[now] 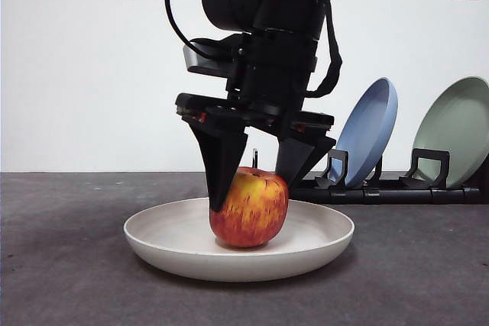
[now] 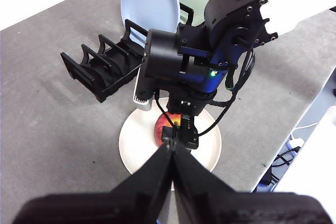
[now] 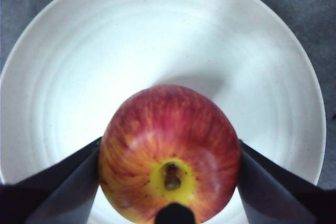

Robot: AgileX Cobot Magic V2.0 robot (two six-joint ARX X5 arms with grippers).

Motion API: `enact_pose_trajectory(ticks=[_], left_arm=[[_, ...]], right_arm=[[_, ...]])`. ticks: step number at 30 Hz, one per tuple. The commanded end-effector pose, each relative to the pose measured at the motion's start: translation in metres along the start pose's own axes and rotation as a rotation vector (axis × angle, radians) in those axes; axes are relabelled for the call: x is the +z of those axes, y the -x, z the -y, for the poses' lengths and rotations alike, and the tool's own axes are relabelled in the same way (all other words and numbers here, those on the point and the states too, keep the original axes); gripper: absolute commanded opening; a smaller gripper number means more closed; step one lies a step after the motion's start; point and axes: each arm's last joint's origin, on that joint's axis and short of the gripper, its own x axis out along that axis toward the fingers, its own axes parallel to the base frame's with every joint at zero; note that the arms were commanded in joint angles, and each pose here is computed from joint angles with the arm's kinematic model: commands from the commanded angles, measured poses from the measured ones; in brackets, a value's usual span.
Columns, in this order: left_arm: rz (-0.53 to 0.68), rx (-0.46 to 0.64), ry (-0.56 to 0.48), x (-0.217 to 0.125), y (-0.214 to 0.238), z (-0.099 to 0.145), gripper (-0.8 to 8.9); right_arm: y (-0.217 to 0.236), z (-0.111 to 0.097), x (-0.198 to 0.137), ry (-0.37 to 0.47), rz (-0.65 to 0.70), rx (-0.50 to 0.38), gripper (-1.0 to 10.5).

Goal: Take the yellow plate from the plate rack,put the plate on the table,take the apple from the table,put the apple in the plate

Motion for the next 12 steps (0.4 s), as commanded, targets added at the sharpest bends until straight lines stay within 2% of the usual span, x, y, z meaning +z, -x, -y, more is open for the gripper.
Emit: enact_pose_trajectory(ticks=[1,4,5,7,9,10,12], left_arm=[[0.004,-0.001,0.004,-0.0001,0.0008,-0.0003,-0.08],[0.005,-0.002,0.004,-0.0001,0.0008,-0.0003,-0.08],[0.004,-0.001,0.004,-0.0001,0.0008,-0.0003,-0.08],[0.004,-0.001,0.004,-0.0001,0.0008,-0.0003,-0.08],[0.004,-0.001,0.004,-0.0002,0.0008,-0.0003,-0.08],[0.002,-0.001,0.004,-0.0003,0.0008,-0.0003,-0.08],[-0.004,-0.001,0.003,-0.0009,0.0008,-0.0004,-0.08]], right_arm=[[-0.0068,0.0,-0.0035,-0.011,-0.036,-0.008,0.0],[-0.0067,0.0001,-0.0051,-0.011,-0.052,-0.009,0.1],[-0.0067,0.0001,-0.0054,-0.01,-0.055,-0.009,0.5],[-0.0067,0.0001,-0.0054,-0.011,-0.056,-0.009,2.1],[-0.0067,0.0001,-0.0054,-0.011,-0.056,-0.008,4.5],[-0.0067,0.0001,-0.0055,-0.011,-0.056,-0.008,5.0],[-0.0067,0.0001,-0.0057,-0.014,-0.059,-0.009,5.1]])
